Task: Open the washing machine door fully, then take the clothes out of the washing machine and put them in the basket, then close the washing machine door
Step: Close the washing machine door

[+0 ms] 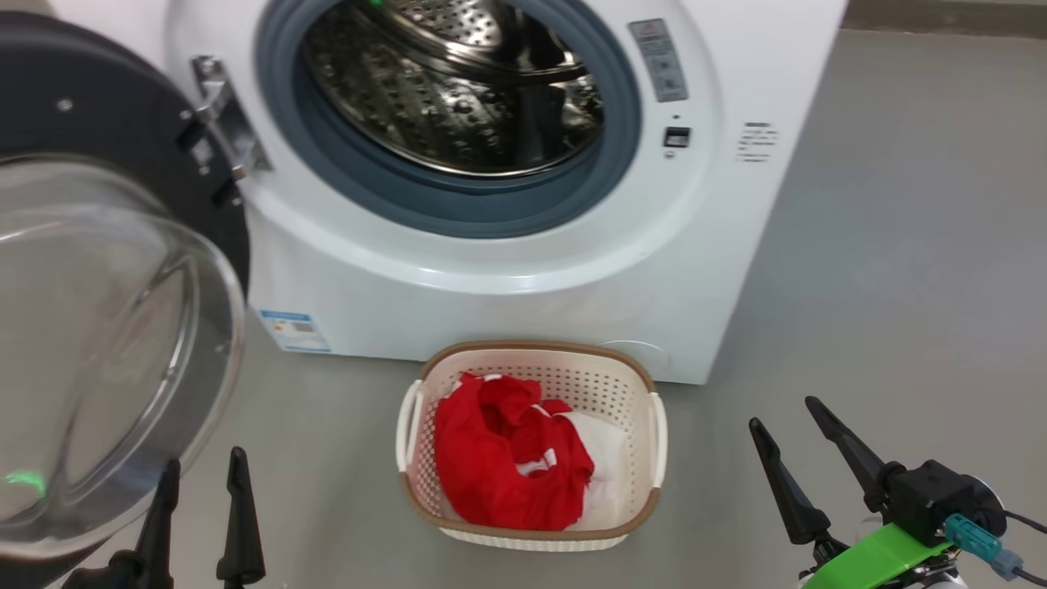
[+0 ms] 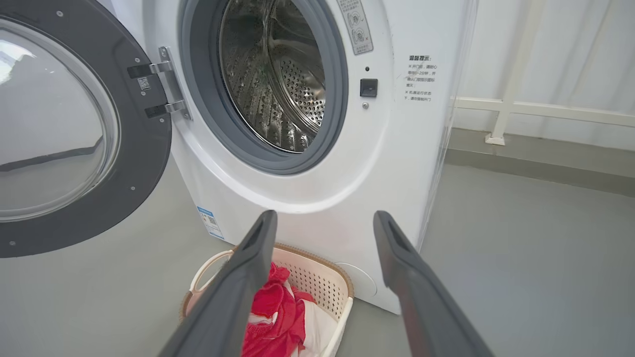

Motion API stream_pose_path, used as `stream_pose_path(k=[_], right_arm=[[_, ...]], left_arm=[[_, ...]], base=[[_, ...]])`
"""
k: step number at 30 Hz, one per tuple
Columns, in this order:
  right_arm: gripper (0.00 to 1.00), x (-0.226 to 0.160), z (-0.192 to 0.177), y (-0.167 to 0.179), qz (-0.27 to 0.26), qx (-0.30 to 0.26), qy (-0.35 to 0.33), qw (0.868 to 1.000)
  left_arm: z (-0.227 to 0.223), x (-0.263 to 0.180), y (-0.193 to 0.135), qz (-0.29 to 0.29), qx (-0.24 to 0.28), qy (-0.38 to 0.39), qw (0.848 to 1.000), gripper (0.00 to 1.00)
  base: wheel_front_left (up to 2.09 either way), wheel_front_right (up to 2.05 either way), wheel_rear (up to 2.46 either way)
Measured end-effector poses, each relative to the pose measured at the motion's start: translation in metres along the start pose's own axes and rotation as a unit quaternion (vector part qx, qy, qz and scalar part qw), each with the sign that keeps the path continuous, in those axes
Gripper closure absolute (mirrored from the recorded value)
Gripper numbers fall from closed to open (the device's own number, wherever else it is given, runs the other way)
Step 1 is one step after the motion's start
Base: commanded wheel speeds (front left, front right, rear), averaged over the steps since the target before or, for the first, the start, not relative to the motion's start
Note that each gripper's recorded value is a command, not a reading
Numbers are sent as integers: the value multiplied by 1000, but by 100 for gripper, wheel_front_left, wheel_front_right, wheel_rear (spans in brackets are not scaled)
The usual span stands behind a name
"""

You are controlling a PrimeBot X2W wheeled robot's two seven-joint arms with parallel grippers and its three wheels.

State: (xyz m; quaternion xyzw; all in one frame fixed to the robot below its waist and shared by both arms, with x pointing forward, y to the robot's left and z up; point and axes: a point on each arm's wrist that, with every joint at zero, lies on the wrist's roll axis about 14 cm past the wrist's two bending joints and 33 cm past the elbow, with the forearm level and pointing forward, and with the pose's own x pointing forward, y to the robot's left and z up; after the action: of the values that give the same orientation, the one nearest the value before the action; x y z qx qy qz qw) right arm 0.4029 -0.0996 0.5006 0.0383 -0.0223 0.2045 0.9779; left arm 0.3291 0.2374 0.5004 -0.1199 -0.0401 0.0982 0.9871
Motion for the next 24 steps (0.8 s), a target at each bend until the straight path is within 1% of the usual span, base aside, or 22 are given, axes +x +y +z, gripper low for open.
stream_pose_path(k=[9,16,24], right_arm=[[0,29,1,35,68,-5,-3,998],[0,46,-4,66,120,-5,1,993],[0,54,-10,96,166,-2,8,986]], left_arm=[[4,-19,30,57,-12,-4,998,0],[10,-37,52,100,-12,-11,995,0],[12,-60,72,144,-14,-15,989,0]], base=[[0,0,0],[0,0,0],[0,0,0]])
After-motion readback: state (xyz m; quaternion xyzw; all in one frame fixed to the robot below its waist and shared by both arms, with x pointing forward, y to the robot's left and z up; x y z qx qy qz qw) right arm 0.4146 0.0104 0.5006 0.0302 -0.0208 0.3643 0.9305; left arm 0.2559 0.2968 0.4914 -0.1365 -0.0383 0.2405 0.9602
